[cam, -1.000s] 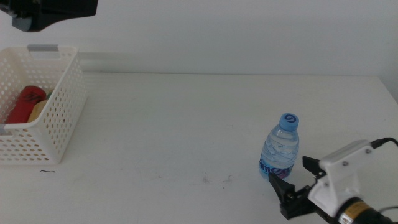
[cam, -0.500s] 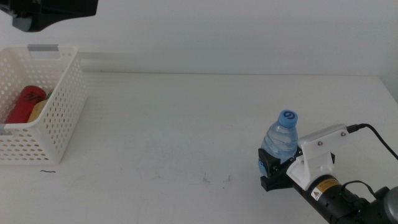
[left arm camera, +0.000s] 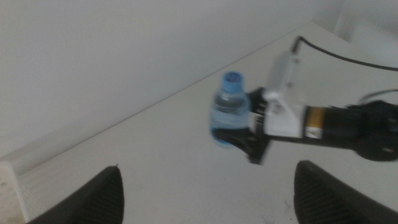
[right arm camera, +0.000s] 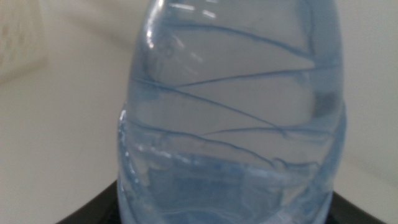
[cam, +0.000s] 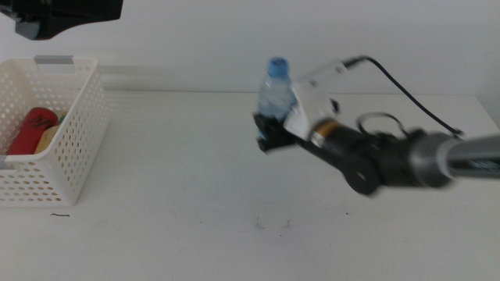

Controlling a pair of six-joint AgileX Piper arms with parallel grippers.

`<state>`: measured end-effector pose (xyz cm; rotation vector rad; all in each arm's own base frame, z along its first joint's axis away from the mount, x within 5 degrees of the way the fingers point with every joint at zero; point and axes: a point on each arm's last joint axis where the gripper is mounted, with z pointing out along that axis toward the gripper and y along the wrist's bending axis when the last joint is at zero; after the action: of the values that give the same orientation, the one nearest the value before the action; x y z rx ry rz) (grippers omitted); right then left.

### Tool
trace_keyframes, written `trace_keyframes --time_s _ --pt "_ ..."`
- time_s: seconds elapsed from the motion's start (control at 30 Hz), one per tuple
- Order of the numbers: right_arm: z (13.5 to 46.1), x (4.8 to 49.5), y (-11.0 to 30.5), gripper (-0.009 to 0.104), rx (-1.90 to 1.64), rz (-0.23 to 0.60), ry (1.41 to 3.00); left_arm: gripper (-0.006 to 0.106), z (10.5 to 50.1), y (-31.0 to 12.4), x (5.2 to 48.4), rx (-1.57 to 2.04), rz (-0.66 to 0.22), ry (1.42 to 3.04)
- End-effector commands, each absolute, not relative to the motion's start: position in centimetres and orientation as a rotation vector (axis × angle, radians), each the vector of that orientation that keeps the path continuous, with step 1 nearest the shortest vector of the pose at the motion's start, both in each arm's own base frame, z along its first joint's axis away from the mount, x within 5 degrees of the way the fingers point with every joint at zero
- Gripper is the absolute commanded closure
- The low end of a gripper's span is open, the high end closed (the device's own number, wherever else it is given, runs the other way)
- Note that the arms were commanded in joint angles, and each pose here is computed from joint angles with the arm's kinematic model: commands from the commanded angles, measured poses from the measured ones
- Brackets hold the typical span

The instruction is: Use arms to grab the bottles and put them into the dustbin to the left of the table.

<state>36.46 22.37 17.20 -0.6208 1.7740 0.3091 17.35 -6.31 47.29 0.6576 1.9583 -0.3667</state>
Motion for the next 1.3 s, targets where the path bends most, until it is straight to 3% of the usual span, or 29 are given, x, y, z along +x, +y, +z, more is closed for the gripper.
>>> trace_keyframes --time_s 0.0,0.23,0.33,0.5,0.6,0.83,1.03,1.17,1.27 --pt "18.2 38.9 24.0 0.097 -0.616 0.326 1.698 0.007 47.6 -6.3 17.2 0.646 -0.369 1.939" --pt "15.7 42.6 26.4 0.092 -0.644 0.315 1.710 0.007 47.6 -6.3 17.2 0.646 -0.369 1.939" --pt "14.4 42.9 26.5 0.073 -0.645 0.316 1.721 0.007 47.6 -6.3 17.2 0.646 -0.369 1.939" --pt "12.4 42.9 26.6 0.028 -0.623 0.339 1.760 0.007 47.6 -6.3 17.2 0.646 -0.372 1.939" --pt "12.1 42.6 26.4 0.015 -0.607 0.353 1.780 0.007 47.6 -6.3 17.2 0.646 -0.372 1.939" --pt "13.3 38.6 23.9 0.014 -0.499 0.433 1.744 0.007 47.6 -6.3 17.2 0.646 -0.372 1.939" --pt "15.8 31.7 19.7 0.014 -0.482 0.445 1.812 0.007 47.6 -6.3 17.2 0.646 -0.370 1.939" --pt "20.6 26.8 16.8 0.014 -0.423 0.498 1.932 0.007 47.6 -6.3 17.2 0.646 -0.370 1.939" --pt "26.9 23.5 14.5 0.014 -0.445 0.438 1.955 0.007 47.6 -6.3 17.2 0.646 -0.370 1.939"
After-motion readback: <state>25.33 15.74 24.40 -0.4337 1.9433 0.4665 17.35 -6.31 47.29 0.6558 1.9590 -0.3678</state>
